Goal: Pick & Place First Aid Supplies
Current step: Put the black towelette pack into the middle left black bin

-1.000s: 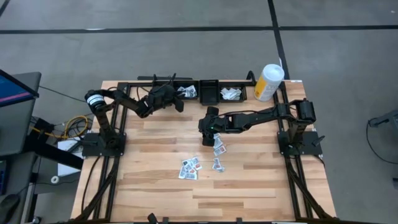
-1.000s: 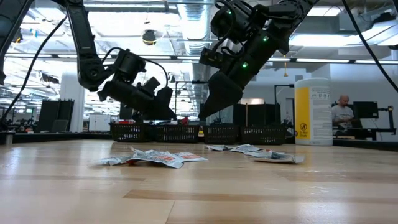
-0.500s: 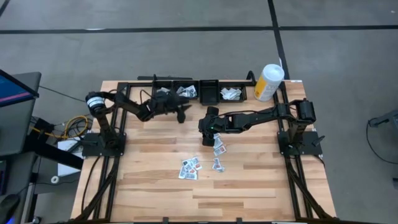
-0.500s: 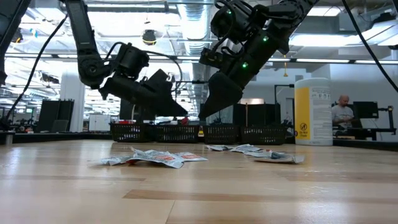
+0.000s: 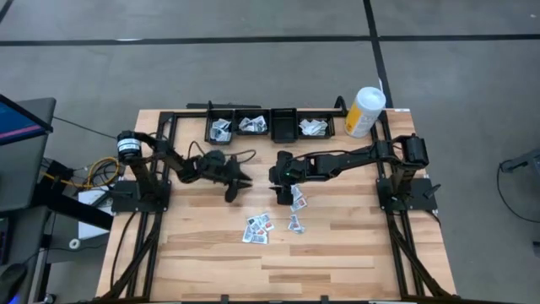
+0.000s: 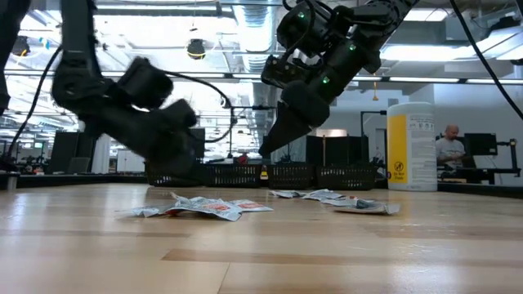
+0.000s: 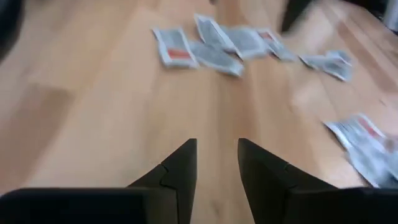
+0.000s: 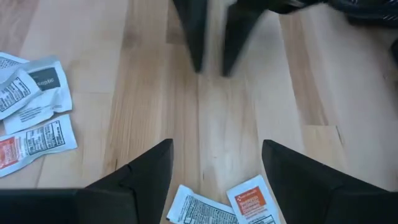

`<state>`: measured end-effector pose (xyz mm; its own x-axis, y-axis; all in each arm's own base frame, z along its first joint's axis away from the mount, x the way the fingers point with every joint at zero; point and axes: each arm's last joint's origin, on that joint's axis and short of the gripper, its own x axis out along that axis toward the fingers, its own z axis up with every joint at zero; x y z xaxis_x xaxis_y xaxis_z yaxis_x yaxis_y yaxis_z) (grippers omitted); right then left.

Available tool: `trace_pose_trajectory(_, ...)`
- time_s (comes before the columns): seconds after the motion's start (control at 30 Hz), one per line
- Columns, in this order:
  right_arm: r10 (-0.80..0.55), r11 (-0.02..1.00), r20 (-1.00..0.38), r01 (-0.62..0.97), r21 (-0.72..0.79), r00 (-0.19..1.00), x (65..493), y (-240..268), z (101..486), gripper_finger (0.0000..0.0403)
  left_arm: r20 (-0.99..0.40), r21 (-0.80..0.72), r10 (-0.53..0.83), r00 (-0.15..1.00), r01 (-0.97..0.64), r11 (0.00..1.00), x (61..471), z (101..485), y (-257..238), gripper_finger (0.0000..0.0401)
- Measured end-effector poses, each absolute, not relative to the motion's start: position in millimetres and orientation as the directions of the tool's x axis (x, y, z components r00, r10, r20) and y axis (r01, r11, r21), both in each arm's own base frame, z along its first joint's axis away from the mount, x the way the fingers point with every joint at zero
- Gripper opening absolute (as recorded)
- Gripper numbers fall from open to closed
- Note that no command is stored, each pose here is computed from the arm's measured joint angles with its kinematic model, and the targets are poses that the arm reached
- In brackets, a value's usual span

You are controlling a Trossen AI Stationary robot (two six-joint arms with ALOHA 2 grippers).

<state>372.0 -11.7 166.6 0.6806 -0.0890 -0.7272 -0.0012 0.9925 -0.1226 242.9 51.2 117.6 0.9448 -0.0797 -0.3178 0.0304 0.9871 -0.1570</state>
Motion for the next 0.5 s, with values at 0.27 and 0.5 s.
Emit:
trace_pose_trajectory(0.27, -0.089, 0.992, -0.722, 0.0, -0.123, 0.686, 373, -12, 167, 0.024, -0.239, -0.157, -0.226, 0.944, 0.193, 0.969, 212, 134, 9, 0.0117)
trace_pose_trajectory(0.5, -0.089, 0.992, -0.703, 0.002, -0.124, 0.705, 374, -12, 169, 0.024, -0.204, -0.073, -0.378, 0.903, 0.371, 0.926, 197, 138, -24, 0.0117)
